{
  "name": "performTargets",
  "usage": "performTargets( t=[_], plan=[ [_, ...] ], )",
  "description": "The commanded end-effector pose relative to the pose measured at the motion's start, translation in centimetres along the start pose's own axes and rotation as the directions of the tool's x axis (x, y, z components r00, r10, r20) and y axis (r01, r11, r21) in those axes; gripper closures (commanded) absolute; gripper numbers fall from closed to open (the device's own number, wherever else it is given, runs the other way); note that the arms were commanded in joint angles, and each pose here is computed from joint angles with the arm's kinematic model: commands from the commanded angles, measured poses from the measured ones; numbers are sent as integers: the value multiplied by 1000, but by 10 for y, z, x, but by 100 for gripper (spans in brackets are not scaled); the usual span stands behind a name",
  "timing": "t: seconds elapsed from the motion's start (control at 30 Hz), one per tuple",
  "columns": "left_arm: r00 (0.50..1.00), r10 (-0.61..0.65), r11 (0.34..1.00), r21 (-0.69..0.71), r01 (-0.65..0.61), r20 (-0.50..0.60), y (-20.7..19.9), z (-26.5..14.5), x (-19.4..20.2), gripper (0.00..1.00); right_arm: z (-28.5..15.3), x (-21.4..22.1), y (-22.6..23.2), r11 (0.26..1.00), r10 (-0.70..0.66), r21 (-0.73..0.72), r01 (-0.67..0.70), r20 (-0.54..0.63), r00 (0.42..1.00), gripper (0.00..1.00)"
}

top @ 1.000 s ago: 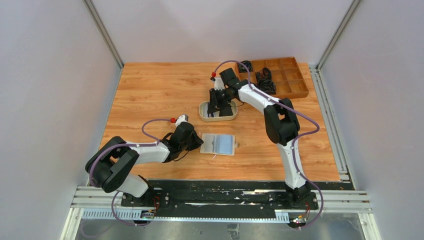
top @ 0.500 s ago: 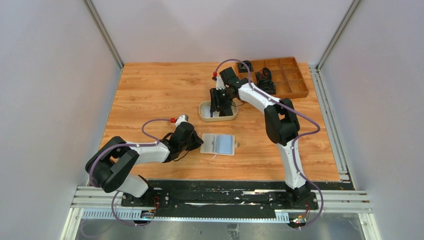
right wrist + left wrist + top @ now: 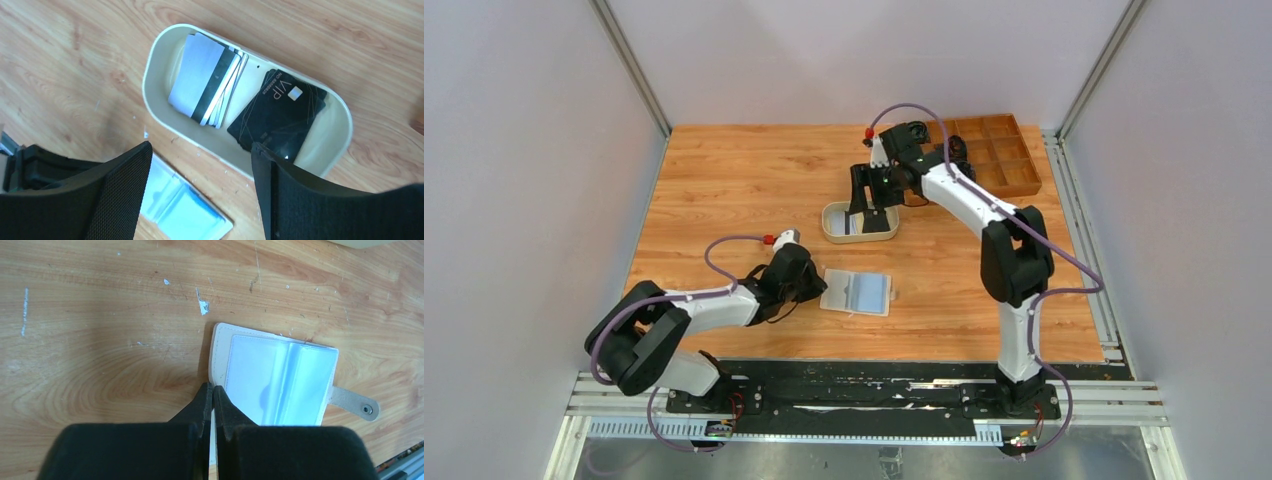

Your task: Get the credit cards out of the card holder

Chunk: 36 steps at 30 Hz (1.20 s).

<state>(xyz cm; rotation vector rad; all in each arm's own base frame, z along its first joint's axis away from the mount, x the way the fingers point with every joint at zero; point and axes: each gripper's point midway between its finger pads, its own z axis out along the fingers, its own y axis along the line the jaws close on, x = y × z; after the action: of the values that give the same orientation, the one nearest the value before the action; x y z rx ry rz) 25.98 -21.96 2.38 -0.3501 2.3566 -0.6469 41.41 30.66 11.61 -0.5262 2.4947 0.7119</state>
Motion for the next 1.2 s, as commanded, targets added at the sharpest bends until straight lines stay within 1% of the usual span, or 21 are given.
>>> performTargets(
  t=[0.0,0.17,0.33,0.43,0.5,0.57,0.7,0.83,1.0,1.1,1.17],
  plan=[
    [997,57,998,-6,-57,61,-6,-10,-22,100,-34,-21,7,1000,2,-1,-2,112,994,23],
    [988,111,993,24,-115,110,-26,-23,-45,100,-53,-9,7,999,51,11,-53,143,988,23],
    [983,174,980,90,-179,66,-52,-32,-50,100,-70,6,8,998,62,15,-66,177,982,23],
    [977,208,971,105,-213,50,-64,-43,-57,100,-82,15,9,998,60,21,-65,197,979,23],
    [967,248,962,102,-252,51,-72,-50,-65,100,-90,18,11,998,52,14,-57,220,974,23],
    [955,291,950,101,-296,65,-80,-58,-76,100,-97,21,11,998,45,23,-52,239,970,21],
    [927,372,926,54,-374,49,-81,-67,-87,100,-111,17,16,999,42,16,-49,293,955,19],
    [926,374,926,37,-376,57,-83,-79,-95,100,-123,11,35,997,52,-77,-26,355,933,19],
    [918,389,921,3,-390,74,-86,-91,-109,100,-129,15,51,987,61,-163,1,376,924,19],
    [918,386,922,7,-388,91,-92,-96,-115,100,-133,16,63,972,74,-233,22,397,915,19],
    [920,381,923,12,-383,98,-95,-97,-117,100,-140,11,77,950,108,-310,35,432,896,19]
  ],
)
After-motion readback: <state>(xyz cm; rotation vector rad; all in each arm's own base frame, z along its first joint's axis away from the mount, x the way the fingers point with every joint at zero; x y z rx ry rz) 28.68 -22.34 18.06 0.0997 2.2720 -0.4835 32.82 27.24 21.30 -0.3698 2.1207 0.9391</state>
